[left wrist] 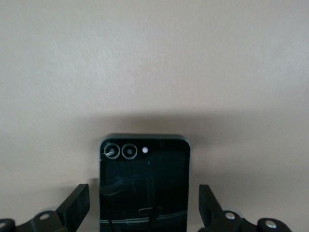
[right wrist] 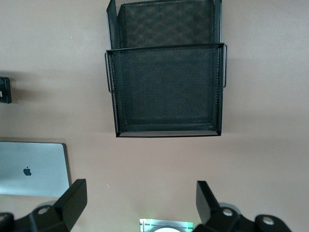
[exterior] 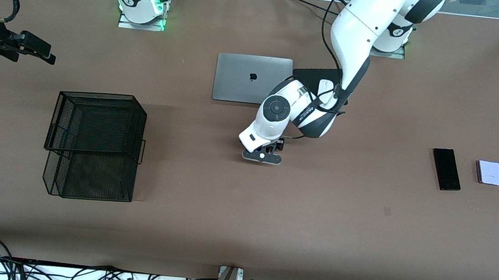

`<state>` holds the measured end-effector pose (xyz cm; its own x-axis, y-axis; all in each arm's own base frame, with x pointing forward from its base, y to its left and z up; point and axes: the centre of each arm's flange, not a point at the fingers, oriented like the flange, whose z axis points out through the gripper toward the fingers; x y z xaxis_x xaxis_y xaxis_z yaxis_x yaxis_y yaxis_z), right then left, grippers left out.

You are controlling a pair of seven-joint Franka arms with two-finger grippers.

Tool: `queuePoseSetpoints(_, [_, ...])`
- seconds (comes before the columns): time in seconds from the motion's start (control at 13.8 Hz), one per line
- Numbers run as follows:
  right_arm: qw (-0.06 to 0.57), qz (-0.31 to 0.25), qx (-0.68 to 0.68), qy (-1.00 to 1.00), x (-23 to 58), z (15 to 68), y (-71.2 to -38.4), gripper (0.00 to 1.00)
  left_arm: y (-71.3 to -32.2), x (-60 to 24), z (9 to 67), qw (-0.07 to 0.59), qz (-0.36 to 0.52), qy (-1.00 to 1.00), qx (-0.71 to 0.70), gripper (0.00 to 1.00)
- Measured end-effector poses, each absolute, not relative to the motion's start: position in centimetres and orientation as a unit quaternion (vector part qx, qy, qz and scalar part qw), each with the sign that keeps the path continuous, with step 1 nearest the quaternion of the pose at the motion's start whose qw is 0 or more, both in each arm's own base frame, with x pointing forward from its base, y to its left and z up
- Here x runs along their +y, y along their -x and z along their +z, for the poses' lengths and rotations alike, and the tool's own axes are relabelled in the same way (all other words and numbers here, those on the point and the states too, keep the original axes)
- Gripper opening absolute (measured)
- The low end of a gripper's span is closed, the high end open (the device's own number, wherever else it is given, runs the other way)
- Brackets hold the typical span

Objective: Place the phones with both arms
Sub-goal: 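Carry the flip phone with the left gripper beside the laptop, lower it, then release the flip phone and lift the left gripper while the right gripper moves, then reach the right gripper to the flip phone while the left gripper reaches the tall phone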

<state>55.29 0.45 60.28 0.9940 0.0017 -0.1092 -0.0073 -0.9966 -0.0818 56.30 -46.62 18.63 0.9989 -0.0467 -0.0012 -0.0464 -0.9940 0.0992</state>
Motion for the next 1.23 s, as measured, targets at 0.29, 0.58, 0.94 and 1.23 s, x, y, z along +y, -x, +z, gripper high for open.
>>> queuePoseSetpoints(0.29, [0.043, 0.055, -0.001, 0.998, 0.7, 60.2, -55.3, 1.0, -59.7, -42.6, 25.4, 0.03, -0.015, -0.999, 0.004, 1.0])
queuePoseSetpoints(0.58, [0.071, 0.044, -0.009, 0.996, 3.2, 60.2, -55.7, 1.0, -64.5, -32.2, 34.5, 0.019, -0.016, -0.999, 0.031, 1.0])
queuePoseSetpoints(0.94, [0.073, 0.028, 0.04, 0.996, 12.6, 58.5, -56.9, 1.0, -67.8, -18.4, 39.2, -0.014, -0.032, -0.998, 0.056, 1.0])
queuePoseSetpoints(1.23, [0.081, -0.001, 0.098, 0.992, 23.9, 54.2, -57.7, 1.0, -66.5, -14.9, 42.4, -0.078, -0.057, -0.995, 0.036, 1.0])
